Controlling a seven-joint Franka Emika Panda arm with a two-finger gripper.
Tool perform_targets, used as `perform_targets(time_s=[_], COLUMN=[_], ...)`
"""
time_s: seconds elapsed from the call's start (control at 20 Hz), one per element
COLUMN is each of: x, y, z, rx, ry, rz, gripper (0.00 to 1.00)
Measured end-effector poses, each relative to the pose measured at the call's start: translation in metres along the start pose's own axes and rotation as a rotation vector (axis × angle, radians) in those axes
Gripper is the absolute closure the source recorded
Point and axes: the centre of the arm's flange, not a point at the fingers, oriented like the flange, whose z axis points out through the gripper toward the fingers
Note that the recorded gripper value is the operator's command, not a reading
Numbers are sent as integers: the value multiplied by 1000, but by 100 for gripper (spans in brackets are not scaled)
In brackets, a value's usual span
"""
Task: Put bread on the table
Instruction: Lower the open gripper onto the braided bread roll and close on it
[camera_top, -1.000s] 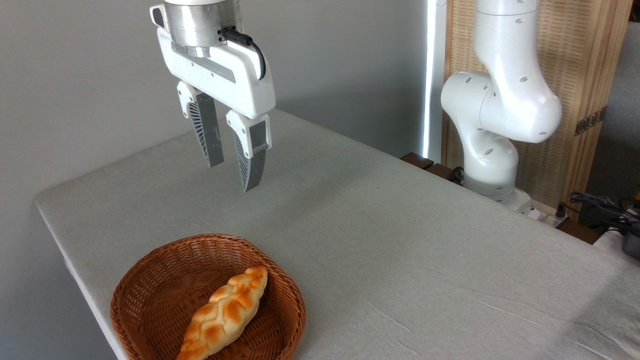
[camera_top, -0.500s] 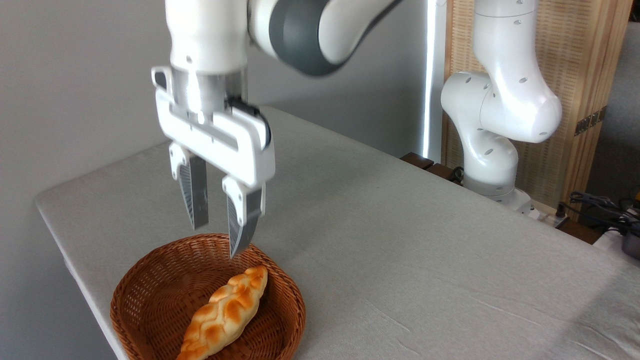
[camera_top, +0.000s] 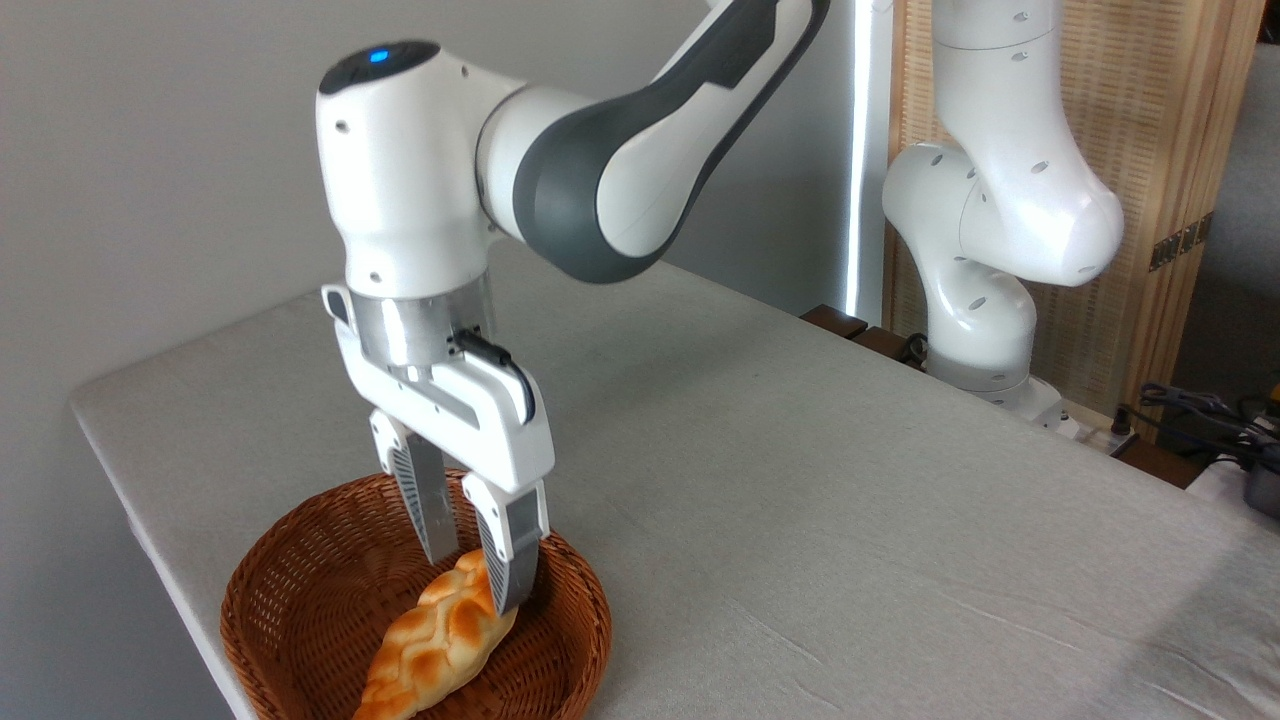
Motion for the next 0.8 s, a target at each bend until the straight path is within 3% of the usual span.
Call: perform_targets(time_s=[0.1, 0.2, 0.8], x=[0, 2, 3], y=[3, 6, 9], z=[12, 20, 24], rx=[8, 12, 11], ry=[-10, -3, -2], rz=[14, 20, 25], gripper=[38, 52, 53])
